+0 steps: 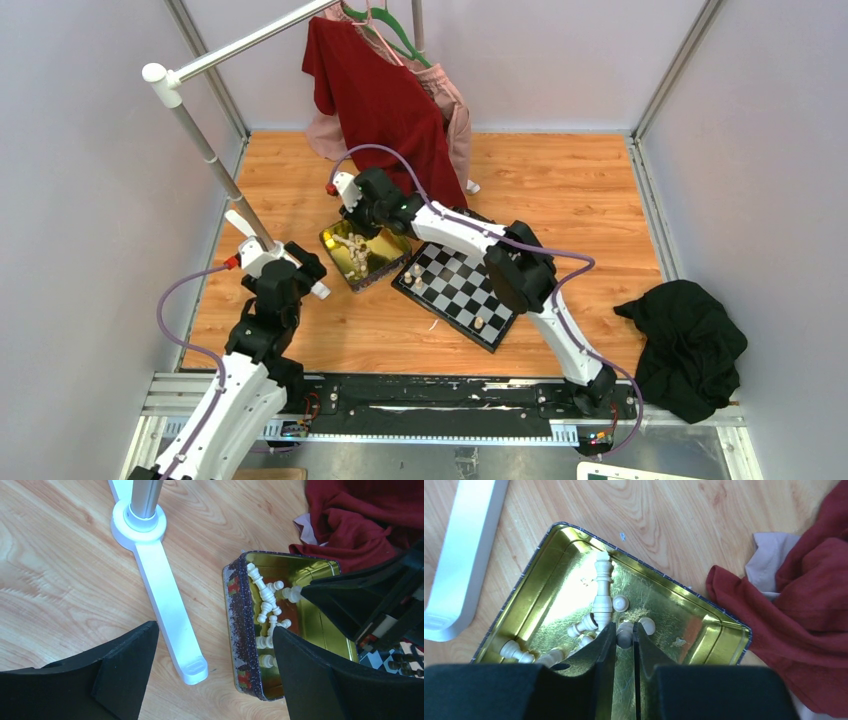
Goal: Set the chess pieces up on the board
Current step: Pick up the chess piece from the storage box, then place the chess piece on the chessboard.
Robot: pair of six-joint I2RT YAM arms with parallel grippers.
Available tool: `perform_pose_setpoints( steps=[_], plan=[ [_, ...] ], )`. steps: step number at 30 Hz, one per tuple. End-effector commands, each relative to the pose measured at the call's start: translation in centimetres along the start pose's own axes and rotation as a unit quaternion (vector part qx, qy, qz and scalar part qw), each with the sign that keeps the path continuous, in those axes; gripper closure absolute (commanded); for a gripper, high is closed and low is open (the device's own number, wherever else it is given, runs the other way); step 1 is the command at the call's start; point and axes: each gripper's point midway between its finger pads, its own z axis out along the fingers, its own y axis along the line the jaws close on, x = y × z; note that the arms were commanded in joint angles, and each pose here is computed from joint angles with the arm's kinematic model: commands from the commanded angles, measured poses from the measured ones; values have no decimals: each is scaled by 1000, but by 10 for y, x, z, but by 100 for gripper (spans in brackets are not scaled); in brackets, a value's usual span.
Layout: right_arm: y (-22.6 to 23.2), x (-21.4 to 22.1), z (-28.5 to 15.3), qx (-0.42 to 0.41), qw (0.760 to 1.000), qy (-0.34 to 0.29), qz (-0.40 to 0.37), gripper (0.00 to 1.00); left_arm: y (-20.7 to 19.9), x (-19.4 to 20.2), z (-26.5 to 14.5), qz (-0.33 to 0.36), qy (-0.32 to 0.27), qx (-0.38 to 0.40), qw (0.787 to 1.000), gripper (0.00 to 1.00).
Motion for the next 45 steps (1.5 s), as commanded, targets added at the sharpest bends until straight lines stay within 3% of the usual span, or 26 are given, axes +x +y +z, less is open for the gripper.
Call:
perform_pose_setpoints(
  steps=[1,7,16,26,39,45],
  plan=[
    [0,-34,-28,2,999,-39,-14,100,-1,-17,-6,-2,-22,-3,1000,10],
    [7,-38,-51,11,999,-44,-21,100,2,-20,-10,-2,-28,-7,1000,10],
    [23,-25,-130,51,998,-44,-11,100,4,-19,-10,-1,-27,-10,1000,10],
    [56,44,-191,84,996,-3,30,100,4,-23,-15,2,-31,-7,999,10],
    [73,117,-200,102,992,35,68,100,3,-19,-14,10,-24,0,1000,10],
    [71,123,-188,106,991,51,60,100,-2,-15,-9,7,-17,6,1000,10]
  ],
)
